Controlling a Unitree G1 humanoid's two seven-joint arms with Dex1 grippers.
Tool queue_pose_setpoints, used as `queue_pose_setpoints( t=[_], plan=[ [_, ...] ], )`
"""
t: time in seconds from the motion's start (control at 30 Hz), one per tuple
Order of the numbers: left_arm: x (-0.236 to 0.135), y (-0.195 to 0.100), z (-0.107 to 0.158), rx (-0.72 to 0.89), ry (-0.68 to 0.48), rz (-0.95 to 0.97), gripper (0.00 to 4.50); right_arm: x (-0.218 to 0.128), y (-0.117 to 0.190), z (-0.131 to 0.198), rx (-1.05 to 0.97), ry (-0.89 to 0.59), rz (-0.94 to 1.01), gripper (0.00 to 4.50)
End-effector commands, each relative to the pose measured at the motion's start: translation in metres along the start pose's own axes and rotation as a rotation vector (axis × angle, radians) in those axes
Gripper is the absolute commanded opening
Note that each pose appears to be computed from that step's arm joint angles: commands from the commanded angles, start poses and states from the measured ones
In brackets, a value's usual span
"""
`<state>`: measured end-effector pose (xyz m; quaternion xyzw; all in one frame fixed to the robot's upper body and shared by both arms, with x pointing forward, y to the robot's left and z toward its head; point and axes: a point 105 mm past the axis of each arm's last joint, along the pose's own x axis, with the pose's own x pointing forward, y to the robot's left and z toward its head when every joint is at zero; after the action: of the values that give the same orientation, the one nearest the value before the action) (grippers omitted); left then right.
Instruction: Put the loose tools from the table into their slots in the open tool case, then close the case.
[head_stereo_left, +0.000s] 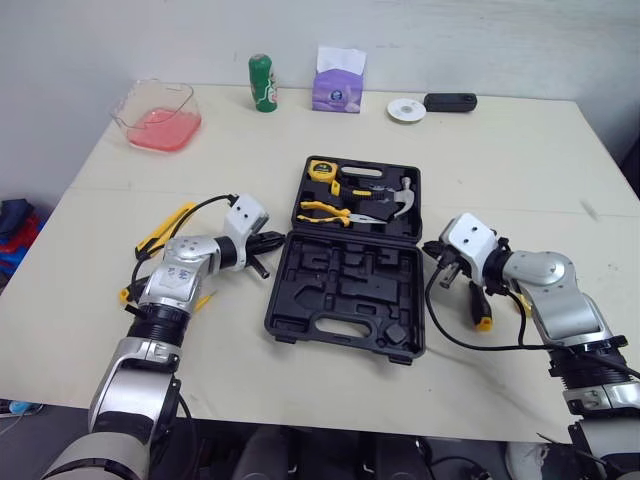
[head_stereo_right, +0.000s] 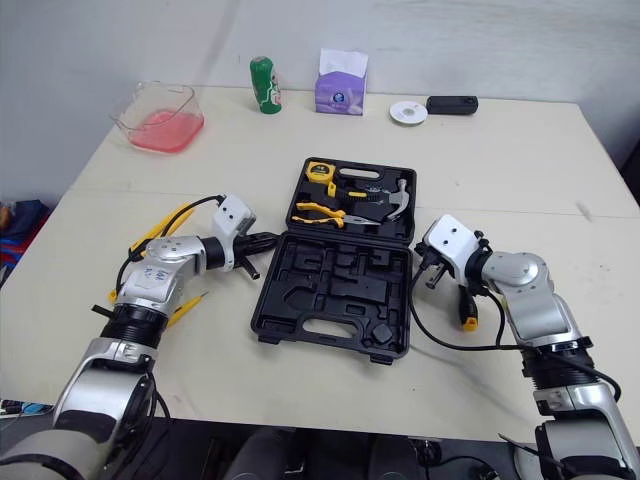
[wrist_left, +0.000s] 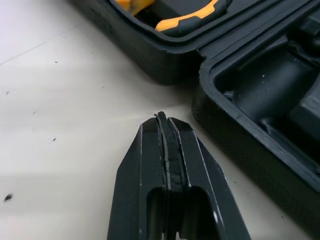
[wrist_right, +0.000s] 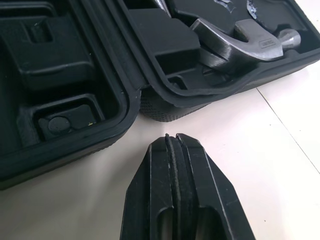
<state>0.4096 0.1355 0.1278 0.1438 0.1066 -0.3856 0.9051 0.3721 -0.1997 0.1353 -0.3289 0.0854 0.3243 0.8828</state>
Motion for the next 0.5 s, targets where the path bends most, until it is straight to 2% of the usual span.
queue_pose_setpoints(
  t=[0.03, 0.33, 0.5],
  plan=[
    [0.006, 0.007, 0.015, 0.068, -0.037, 0.024, 0.02, 0.001, -0.001, 0.009, -0.029, -0.031, 0.014, 0.0],
    [0.017, -0.001, 0.01, 0.1, -0.03, -0.042, 0.02, 0.002, 0.009, 0.003, -0.01, -0.033, 0.055, 0.0],
    [0.016, -0.013, 0.011, 0.112, -0.064, -0.12, 0.02, 0.003, 0.01, 0.004, -0.017, -0.046, 0.058, 0.0]
  ],
)
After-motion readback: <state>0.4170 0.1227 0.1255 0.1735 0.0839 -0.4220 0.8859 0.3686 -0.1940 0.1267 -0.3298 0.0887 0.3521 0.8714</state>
